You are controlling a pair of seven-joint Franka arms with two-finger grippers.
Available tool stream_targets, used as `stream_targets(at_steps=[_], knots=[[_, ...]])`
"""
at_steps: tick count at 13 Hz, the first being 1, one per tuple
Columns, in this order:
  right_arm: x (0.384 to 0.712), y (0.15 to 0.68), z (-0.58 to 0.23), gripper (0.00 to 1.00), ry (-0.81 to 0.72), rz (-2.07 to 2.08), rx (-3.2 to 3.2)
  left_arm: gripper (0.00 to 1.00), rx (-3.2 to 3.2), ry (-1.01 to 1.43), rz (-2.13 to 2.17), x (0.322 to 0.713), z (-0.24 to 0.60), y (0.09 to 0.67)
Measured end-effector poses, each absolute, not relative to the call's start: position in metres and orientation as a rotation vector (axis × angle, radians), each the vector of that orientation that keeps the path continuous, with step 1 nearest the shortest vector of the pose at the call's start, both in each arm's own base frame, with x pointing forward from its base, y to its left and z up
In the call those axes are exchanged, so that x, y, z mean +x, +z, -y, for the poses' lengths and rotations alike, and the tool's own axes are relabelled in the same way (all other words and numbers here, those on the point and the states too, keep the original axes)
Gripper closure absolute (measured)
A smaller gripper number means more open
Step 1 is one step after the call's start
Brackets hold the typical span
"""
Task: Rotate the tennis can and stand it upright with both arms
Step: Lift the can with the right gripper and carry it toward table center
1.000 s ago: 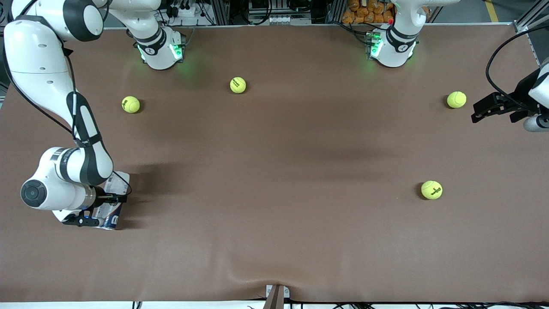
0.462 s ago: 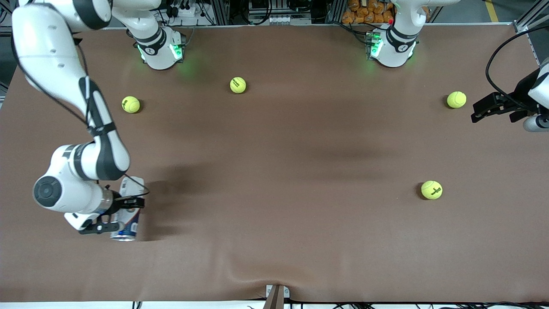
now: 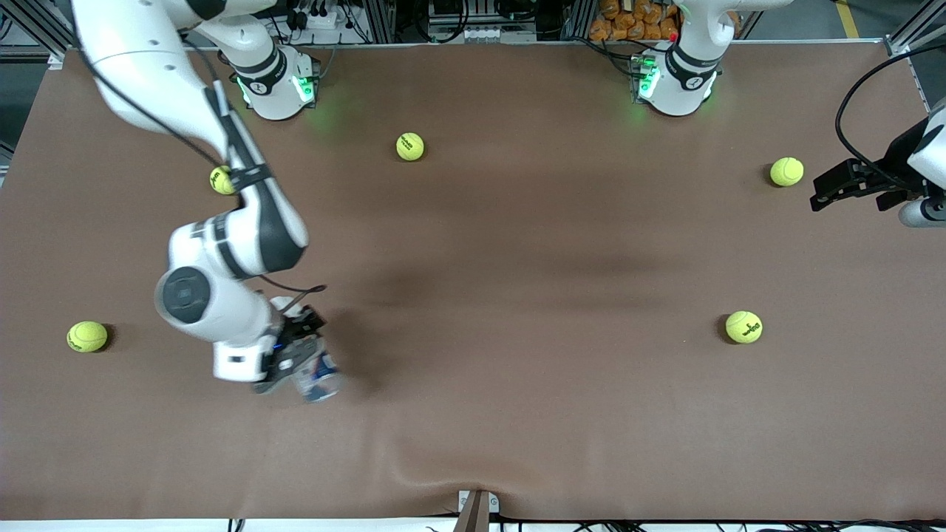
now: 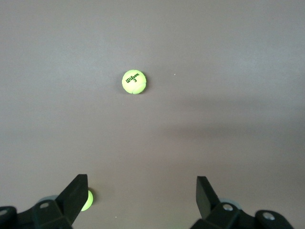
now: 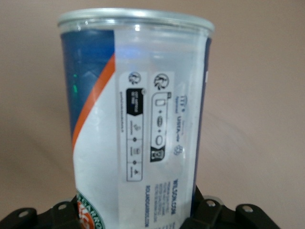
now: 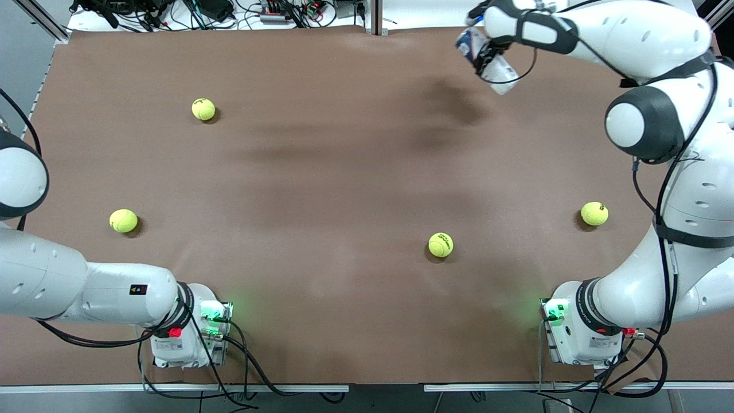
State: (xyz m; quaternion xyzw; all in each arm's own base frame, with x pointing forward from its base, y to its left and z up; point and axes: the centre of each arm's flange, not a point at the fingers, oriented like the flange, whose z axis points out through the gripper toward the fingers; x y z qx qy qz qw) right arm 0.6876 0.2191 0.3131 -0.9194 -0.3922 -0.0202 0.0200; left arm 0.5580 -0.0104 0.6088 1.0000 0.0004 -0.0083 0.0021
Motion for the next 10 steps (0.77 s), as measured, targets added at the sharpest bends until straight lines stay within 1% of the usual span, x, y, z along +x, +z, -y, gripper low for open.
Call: stream_targets(at_steps=[3, 5, 7, 9, 10], knots=[[0.656, 0.317, -0.313, 0.23, -0.145, 1.552, -2.684, 0.00, 3.137, -0.028, 0.000, 0.558, 0.011, 0.609], [0.625, 0.318, -0.377, 0.23, -0.195, 1.741, -2.578, 0.00, 3.137, -0.030, 0.000, 0.558, 0.011, 0.608], [0.590, 0.317, -0.439, 0.23, -0.276, 2.000, -2.470, 0.00, 3.136, -0.032, 0.000, 0.558, 0.011, 0.607], [0.562, 0.306, -0.475, 0.23, -0.281, 2.177, -2.395, 0.00, 3.135, -0.034, -0.001, 0.558, 0.011, 0.607], [0.556, 0.298, -0.481, 0.23, -0.269, 2.238, -2.375, 0.00, 3.133, -0.036, -0.001, 0.558, 0.011, 0.606]])
